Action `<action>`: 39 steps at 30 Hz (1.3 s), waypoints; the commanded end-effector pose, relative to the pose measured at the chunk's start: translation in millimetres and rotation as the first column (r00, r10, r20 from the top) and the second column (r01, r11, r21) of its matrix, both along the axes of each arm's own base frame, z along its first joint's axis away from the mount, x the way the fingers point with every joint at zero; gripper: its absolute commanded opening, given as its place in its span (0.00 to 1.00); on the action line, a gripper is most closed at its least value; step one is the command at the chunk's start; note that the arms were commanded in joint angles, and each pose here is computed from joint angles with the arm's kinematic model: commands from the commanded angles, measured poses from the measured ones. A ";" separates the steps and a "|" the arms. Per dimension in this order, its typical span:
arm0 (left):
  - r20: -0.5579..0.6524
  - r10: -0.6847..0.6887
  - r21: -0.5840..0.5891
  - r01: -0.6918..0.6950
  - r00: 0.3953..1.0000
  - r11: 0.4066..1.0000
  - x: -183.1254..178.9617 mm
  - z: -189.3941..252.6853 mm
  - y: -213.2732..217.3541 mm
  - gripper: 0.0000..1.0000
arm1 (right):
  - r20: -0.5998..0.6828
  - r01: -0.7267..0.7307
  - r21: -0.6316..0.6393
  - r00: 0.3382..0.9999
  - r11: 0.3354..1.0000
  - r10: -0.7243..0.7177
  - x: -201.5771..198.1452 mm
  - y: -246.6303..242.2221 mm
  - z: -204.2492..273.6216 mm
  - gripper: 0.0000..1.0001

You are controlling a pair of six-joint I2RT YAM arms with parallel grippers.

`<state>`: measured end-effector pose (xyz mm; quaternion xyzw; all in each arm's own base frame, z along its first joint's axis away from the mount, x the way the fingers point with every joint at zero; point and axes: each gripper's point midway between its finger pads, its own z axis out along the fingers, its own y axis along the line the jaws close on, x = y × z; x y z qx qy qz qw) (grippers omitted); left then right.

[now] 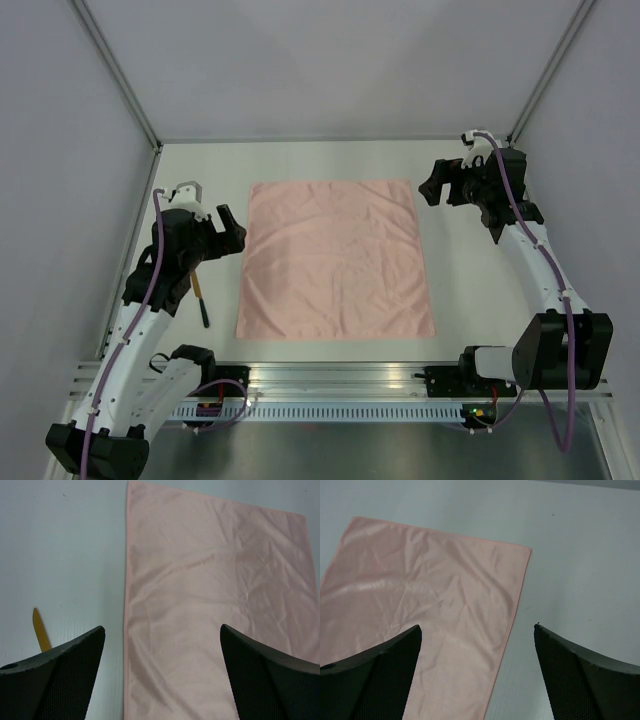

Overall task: Fold the napkin, place the utensils inside, and roll it up
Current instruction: Fold the napkin

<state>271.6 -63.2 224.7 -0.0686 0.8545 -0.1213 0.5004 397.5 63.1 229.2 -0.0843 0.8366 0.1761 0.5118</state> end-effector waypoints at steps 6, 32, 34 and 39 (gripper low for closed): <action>0.049 -0.081 0.008 0.081 0.995 0.997 -0.3 17.1 -9.3 0.99 | 0.025 -0.031 -0.003 0.999 1.000 0.031 -6.1 0.5 9.2 0.98; -0.054 -0.669 0.298 0.652 0.741 0.697 -102.4 -103.2 -418.6 0.86 | -0.015 0.002 -0.028 1.000 1.000 -0.002 0.3 -12.6 32.0 0.95; -0.046 -0.710 0.269 0.693 0.703 0.669 -113.7 -108.7 -440.6 0.84 | -0.014 0.007 -0.027 1.000 1.000 -0.007 0.0 -14.8 34.5 0.94; -0.065 -0.765 0.233 0.756 0.640 0.612 -133.6 -126.0 -472.8 0.79 | -0.007 0.013 -0.023 1.000 1.000 -0.014 -0.7 -17.5 42.0 0.94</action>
